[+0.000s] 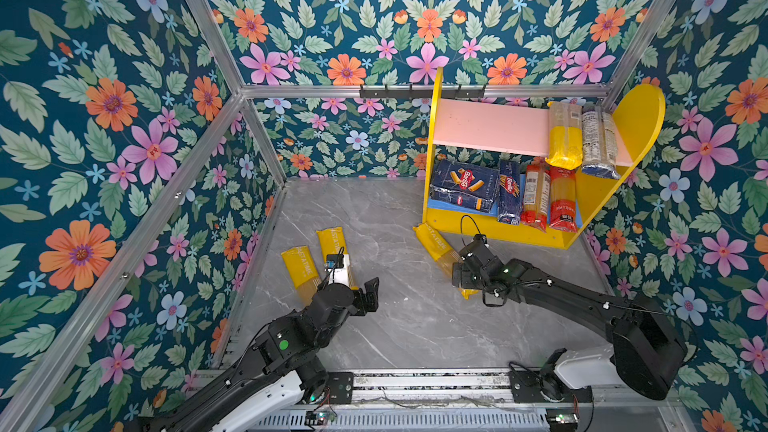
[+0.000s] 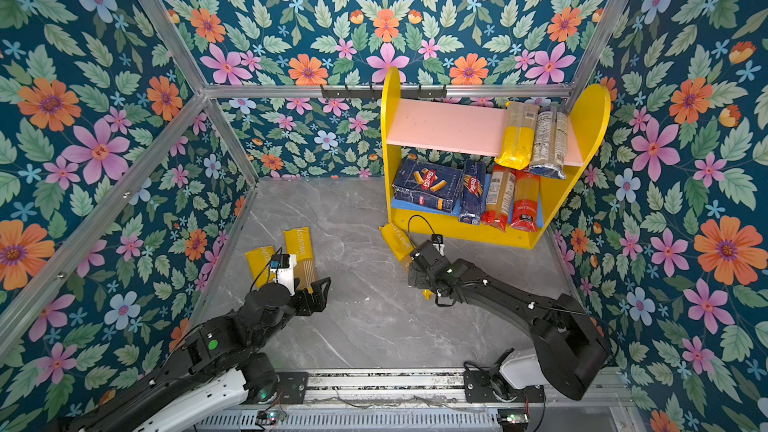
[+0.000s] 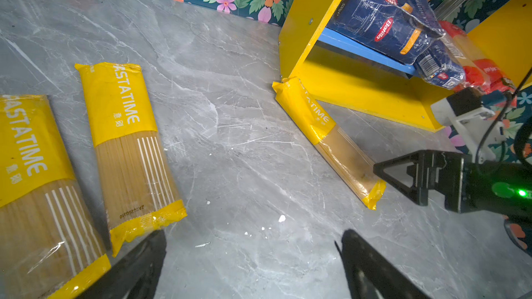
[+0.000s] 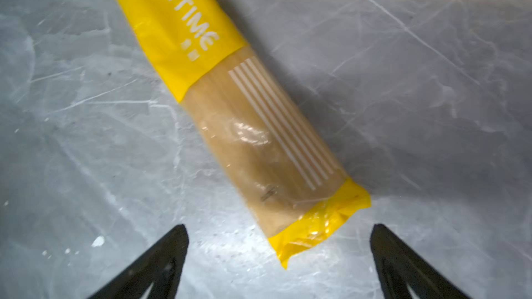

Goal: Place and organize the pasta boxes and bags onto the shelf

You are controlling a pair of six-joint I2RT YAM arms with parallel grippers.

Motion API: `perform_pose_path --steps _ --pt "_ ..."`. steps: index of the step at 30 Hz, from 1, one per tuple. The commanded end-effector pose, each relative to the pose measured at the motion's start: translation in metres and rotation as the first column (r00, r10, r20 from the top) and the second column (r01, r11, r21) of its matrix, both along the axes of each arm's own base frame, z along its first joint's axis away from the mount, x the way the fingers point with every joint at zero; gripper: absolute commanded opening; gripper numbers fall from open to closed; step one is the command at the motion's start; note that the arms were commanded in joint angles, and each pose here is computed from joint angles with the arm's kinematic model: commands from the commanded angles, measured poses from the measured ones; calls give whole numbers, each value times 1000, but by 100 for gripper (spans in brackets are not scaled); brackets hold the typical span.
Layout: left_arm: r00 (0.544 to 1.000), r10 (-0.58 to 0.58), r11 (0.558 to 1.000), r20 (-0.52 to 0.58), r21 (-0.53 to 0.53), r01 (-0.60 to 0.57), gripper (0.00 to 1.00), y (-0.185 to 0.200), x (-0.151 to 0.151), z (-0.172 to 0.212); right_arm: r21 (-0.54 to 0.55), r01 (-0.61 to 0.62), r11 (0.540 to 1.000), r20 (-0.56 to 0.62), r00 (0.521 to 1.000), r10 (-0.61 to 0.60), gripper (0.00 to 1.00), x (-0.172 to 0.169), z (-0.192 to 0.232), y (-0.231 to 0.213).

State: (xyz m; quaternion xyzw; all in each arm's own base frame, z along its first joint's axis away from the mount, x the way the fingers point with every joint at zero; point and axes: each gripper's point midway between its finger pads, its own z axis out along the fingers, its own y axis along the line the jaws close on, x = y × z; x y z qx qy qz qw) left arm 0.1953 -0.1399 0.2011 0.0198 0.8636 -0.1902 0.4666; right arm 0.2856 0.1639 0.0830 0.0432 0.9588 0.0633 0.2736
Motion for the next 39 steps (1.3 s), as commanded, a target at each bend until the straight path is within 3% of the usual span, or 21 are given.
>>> perform_pose_path --steps 1,16,27,39 --pt "1000 9 1000 12 -19 -9 97 -1 2 4 83 -24 996 11 1000 23 99 10 -2 -5" --pt "1000 14 1000 -1 -17 -14 96 -4 4 -1 151 -80 985 -26 996 85 99 21 -21 9" --pt "1000 10 1000 -1 -17 -10 97 -4 4 -1 253 -138 958 -86 983 164 99 4 -43 48" --pt "1000 5 1000 -5 -20 -5 97 -1 0 -3 21 -218 976 -61 974 219 99 -28 -46 80"
